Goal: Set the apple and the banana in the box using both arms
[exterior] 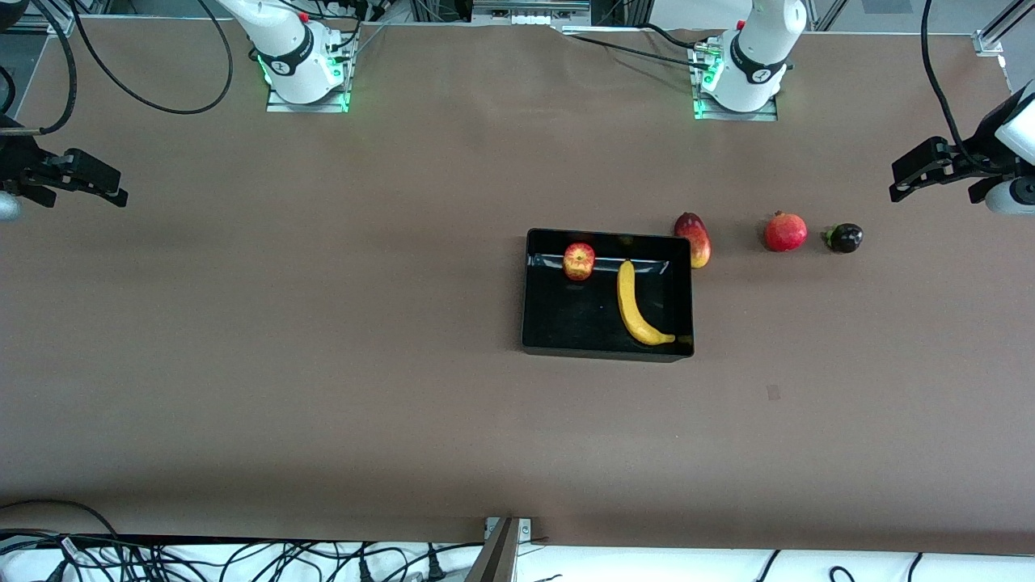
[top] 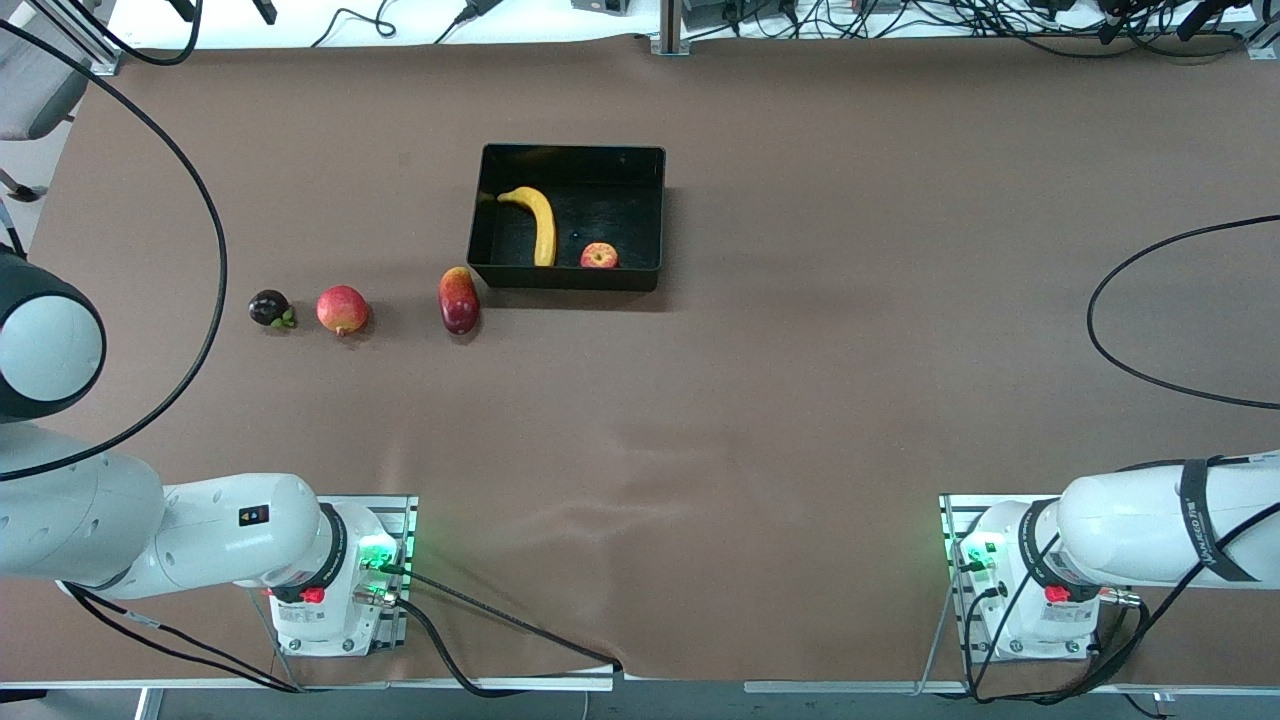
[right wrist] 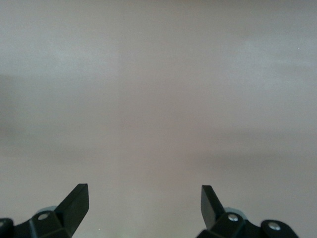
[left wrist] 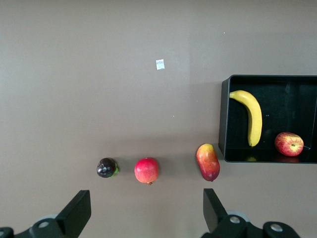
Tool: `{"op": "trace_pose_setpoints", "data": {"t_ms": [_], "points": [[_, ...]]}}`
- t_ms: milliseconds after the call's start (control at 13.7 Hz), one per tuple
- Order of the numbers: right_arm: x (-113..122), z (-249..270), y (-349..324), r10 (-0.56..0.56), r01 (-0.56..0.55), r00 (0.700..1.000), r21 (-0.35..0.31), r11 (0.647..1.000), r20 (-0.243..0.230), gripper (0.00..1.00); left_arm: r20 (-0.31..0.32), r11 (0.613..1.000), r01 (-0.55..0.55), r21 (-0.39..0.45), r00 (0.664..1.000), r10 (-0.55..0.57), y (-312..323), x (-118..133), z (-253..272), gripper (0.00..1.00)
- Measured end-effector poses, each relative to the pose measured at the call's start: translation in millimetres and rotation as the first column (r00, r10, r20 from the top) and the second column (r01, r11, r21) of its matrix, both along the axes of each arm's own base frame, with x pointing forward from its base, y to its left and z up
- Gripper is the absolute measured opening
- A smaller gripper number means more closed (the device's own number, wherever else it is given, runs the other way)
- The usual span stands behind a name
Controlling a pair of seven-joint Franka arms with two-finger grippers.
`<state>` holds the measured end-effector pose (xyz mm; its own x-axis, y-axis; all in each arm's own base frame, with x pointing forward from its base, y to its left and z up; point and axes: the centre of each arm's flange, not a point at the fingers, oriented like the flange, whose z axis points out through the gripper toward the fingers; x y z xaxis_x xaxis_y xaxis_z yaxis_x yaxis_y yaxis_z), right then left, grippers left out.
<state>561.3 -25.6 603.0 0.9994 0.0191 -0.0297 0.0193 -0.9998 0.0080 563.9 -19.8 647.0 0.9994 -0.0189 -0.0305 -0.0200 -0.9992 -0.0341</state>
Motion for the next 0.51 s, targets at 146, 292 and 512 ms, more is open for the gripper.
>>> {"op": "trace_pose_setpoints", "data": {"t_ms": [146, 292, 512], "points": [[0.0, 0.0, 0.0, 0.000, 0.000, 1.000, 0.000, 1.000, 0.000, 1.00, 0.000, 1.000, -0.001, 0.003, 1.000, 0.001, -0.3, 0.1, -0.2, 1.00], [0.0, 0.0, 0.0, 0.000, 0.000, 1.000, 0.000, 1.000, 0.000, 1.00, 0.000, 1.000, -0.004, -0.003, 1.000, 0.004, 0.0, 0.1, -0.2, 1.00], [0.0, 0.0, -0.1, 0.000, 0.000, 1.000, 0.000, 1.000, 0.000, 1.00, -0.002, 1.000, -0.012, -0.022, 1.000, 0.012, 3.3, 0.3, -0.4, 1.00]]}}
